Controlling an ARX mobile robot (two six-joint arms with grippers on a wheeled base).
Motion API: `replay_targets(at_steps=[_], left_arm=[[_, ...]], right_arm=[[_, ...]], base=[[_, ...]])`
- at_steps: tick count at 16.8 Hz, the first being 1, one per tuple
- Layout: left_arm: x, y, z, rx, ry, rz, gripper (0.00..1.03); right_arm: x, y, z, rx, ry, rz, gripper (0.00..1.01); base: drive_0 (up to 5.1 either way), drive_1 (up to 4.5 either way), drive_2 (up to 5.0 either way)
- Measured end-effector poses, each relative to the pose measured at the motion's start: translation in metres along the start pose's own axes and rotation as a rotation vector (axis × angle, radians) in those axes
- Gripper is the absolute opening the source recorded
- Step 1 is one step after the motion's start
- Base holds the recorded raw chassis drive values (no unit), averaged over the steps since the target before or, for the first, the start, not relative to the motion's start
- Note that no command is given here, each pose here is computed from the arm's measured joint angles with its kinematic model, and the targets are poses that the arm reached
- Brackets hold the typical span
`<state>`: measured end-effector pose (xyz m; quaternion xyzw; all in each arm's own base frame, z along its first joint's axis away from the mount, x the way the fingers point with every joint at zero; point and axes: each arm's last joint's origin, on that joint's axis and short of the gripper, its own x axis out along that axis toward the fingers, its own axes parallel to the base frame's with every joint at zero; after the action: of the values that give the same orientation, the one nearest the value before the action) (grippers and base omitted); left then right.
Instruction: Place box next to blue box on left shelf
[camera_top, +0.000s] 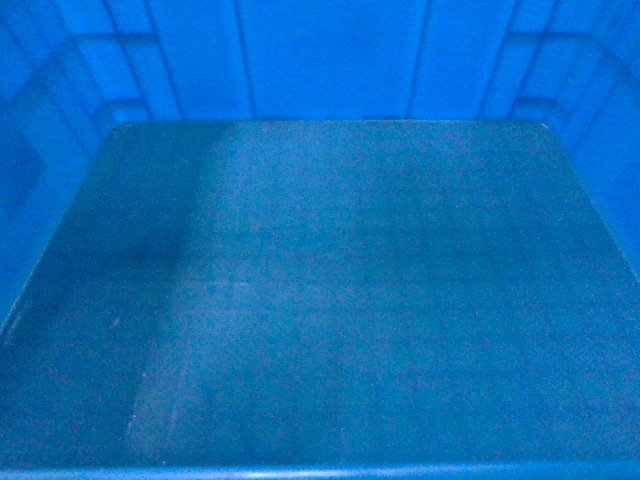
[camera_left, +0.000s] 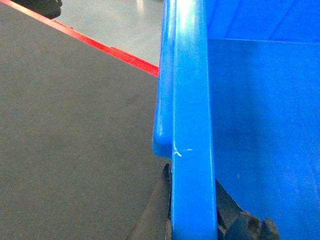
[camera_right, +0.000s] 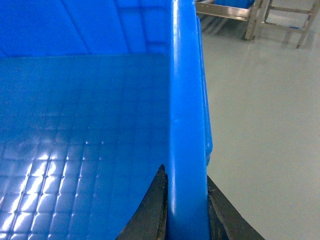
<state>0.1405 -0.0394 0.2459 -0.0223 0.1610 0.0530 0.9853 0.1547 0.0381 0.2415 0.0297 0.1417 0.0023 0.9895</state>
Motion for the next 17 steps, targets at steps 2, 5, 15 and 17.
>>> replay_targets(at_steps=[2,5,15,17], left_arm=[[0.0000,0.0000,0.0000,0.000,0.000,0.000,0.08],[0.0000,0.0000,0.0000,0.000,0.000,0.000,0.08],[0.0000,0.0000,0.0000,0.000,0.000,0.000,0.08],[0.0000,0.0001,0.0000,0.000,0.000,0.000,0.08]], right_arm=[[0.0000,0.0000,0.0000,0.000,0.000,0.000,0.10],[0.0000,0.0000,0.0000,0.000,0.000,-0.001,0.10],[0.0000,0.0000,0.0000,0.000,0.000,-0.001,0.10],[0.0000,0.0000,0.0000,0.000,0.000,-0.001,0.10]], base=[[-1.7,-1.66,-1.7],[-1.6,-1.59,-1.6],[-1.6,-1.62,-1.6],[-1.7,-1.69,-1.7]])
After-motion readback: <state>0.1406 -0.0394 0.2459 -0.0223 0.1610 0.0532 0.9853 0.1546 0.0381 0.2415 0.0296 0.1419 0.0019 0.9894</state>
